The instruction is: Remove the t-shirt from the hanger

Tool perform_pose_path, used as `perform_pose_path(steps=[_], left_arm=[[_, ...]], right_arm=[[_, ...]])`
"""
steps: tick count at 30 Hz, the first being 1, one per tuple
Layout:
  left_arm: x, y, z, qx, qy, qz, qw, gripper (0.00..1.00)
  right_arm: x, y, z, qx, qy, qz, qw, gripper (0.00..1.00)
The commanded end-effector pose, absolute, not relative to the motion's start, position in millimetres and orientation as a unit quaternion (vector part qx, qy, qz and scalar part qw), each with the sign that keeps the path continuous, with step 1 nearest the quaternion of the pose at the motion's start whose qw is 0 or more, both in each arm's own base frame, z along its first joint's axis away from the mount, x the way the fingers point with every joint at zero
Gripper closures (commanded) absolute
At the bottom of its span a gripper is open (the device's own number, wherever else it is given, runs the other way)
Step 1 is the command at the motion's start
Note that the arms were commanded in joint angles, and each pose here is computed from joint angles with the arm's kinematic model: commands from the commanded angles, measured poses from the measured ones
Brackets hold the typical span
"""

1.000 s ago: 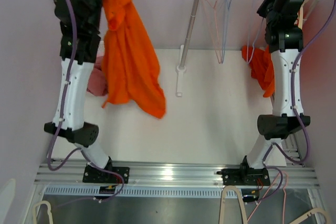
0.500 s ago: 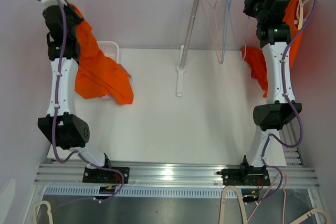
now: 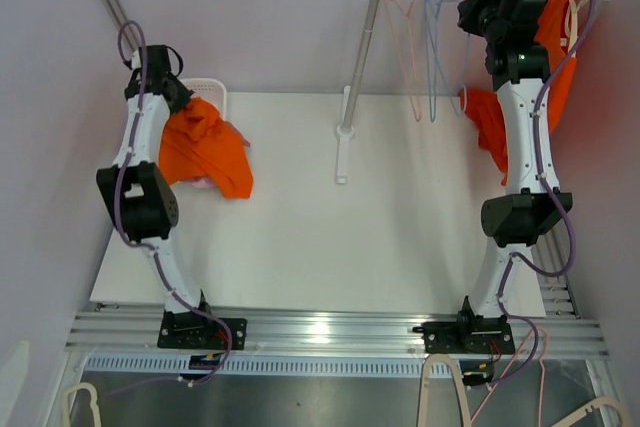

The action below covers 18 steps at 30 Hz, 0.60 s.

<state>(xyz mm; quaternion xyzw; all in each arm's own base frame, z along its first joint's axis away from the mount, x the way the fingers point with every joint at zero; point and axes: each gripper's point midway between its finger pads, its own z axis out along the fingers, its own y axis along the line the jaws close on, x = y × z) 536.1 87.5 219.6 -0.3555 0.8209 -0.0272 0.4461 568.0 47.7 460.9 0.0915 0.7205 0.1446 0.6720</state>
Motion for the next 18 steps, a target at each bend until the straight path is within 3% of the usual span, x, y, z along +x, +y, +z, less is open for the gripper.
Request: perform_pose_path(steps=[1, 6, 9, 12, 15, 18], left_arm=[[505, 87, 151, -0.435, 0.857, 0.01, 0.277, 0.99], [495, 85, 125, -0.449, 0.857, 0.013, 0.252, 0.99], [501, 86, 132, -0.435, 0.853, 0.003, 0.288, 0.99], [519, 62, 134, -0.367, 0.877, -0.108, 0.292, 0.99], [524, 56, 151, -0.353, 0.868, -0.159, 0.312, 0.87], [521, 60, 178, -0.347, 0.862, -0.147, 0.34, 0.63]], right_arm=[[572, 55, 477, 0.068, 0.698, 0.161, 0.695, 1.0], [578, 55, 478, 0.051, 0.688, 0.164, 0.705, 1.0], [579, 54, 475, 0.05, 0.69, 0.161, 0.704, 1.0], [582, 59, 470, 0.037, 0.693, 0.172, 0.7, 1.0], [582, 66, 467, 0.022, 0.695, 0.183, 0.694, 1.0], [578, 72, 466, 0.008, 0.697, 0.192, 0.691, 1.0]])
